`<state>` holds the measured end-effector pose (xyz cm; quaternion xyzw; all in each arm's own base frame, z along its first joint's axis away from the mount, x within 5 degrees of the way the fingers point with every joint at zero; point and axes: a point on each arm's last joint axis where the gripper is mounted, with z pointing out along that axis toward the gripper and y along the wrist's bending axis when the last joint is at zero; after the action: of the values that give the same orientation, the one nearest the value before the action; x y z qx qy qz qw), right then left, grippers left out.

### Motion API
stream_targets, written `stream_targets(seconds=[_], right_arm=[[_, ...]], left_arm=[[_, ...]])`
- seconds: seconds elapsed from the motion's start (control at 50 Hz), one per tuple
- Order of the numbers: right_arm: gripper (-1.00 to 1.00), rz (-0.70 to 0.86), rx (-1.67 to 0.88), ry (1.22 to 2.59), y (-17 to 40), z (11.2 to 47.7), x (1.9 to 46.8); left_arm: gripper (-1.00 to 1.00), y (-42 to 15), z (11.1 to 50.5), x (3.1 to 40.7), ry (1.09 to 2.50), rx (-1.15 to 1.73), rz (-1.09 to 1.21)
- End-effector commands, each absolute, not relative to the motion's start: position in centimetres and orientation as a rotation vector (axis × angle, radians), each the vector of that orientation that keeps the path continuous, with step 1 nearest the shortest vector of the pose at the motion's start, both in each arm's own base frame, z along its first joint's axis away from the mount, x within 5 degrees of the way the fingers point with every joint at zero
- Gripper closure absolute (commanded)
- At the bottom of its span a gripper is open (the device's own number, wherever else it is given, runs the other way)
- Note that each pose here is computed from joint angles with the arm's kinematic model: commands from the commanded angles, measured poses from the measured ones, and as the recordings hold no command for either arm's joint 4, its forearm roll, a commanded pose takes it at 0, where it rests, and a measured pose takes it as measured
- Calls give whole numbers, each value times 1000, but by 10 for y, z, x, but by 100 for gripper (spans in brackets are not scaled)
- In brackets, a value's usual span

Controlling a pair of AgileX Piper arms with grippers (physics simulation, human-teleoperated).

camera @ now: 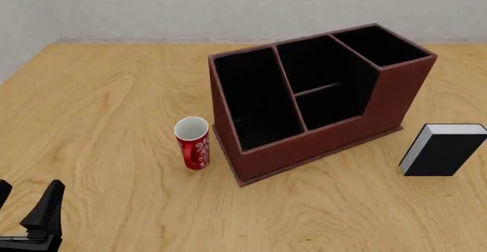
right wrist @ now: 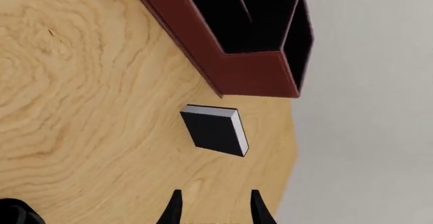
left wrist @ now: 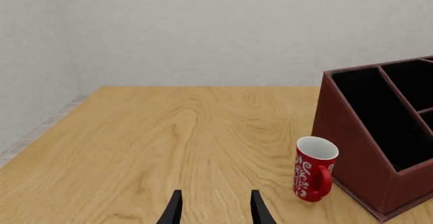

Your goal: Pick up the book and place it in the left compartment of the caddy.

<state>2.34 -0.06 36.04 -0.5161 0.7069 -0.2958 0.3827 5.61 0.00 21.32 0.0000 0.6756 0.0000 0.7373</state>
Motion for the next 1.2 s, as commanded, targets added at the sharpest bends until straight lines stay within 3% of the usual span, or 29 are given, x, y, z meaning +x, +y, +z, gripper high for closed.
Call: stream_targets(seconds=[0.02, 0.34, 0.36, 0.5, 1.2], right_arm=[[-100, -796, -1413, 1793, -2, 365, 33], [-100, -840, -1493, 1859, -9, 355, 68], [-100, -871, -1516, 1873, -15, 350, 89], [-100, -906, -1511, 1884, -22, 349, 106], [-100, -881, -1604, 1908, -41, 316, 183]], left_arm=[[-100, 0, 213, 56, 1484, 0, 0], [-100, 0, 213, 56, 1484, 0, 0], [-100, 0, 213, 56, 1484, 0, 0], [-100, 0, 213, 56, 1484, 0, 0], [-100, 0, 213, 56, 1484, 0, 0]])
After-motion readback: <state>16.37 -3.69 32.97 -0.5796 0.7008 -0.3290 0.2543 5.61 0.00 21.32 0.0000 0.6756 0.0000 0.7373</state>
